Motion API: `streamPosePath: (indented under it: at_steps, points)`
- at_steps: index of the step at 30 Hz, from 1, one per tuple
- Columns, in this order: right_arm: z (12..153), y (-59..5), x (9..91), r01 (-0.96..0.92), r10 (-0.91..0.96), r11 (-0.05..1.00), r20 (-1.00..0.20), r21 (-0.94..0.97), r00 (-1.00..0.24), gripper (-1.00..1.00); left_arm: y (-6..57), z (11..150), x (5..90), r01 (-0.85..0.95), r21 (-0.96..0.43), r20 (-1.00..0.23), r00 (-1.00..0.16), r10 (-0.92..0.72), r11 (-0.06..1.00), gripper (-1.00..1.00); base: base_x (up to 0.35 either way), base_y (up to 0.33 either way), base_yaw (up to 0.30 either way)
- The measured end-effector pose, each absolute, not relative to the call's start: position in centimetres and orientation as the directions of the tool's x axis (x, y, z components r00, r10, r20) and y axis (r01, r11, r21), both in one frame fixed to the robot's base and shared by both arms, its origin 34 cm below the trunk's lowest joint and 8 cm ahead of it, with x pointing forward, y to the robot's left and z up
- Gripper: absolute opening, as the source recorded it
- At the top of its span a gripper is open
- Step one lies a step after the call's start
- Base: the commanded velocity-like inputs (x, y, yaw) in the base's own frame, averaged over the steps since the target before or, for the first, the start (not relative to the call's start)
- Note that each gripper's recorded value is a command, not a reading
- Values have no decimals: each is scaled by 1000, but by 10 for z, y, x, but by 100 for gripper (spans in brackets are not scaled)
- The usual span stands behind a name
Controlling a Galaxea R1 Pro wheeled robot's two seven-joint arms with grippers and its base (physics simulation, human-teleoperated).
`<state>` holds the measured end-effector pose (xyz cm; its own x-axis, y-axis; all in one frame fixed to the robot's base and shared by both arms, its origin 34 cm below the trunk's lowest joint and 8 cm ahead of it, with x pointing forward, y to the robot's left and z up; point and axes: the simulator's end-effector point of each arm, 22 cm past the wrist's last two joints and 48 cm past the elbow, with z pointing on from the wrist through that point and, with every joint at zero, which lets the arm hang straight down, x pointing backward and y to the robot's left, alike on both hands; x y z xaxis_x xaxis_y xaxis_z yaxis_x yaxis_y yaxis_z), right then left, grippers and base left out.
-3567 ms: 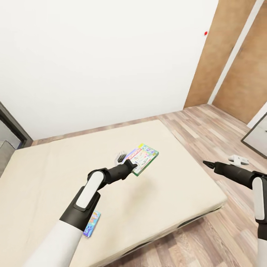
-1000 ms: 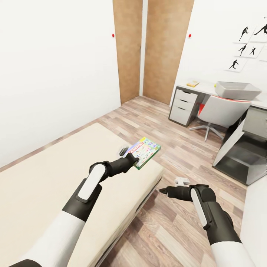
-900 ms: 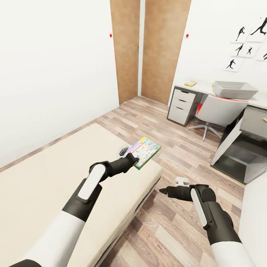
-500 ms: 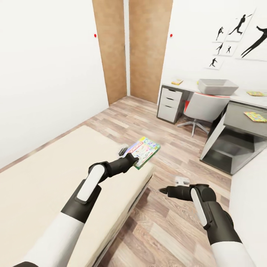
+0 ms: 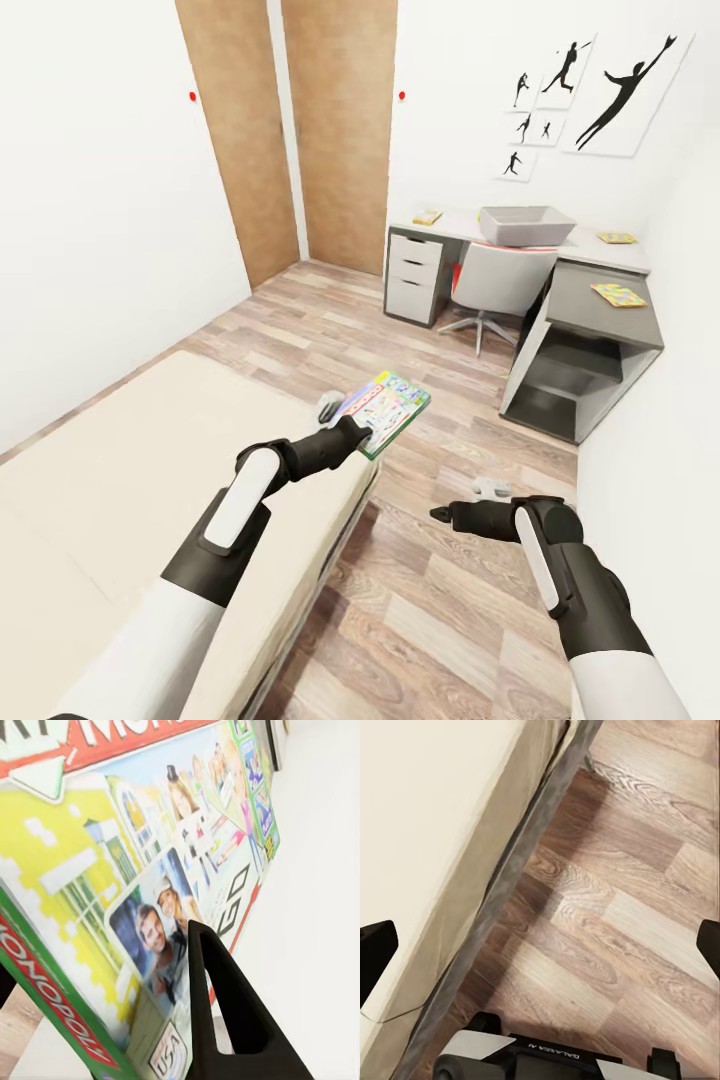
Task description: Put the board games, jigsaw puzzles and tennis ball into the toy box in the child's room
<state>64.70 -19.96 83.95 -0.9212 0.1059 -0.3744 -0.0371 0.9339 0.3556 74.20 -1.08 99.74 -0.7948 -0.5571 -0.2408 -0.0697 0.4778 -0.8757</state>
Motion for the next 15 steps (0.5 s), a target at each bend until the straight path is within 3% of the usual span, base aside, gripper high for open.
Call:
streamPosePath:
  at_steps: [15]
  points:
    - [840, -200, 647, -36, 107, 934, -375, 355, -921, 100, -6, 991, 739, -88, -880, -226, -788, -573, 467, -100, 0, 0, -284]
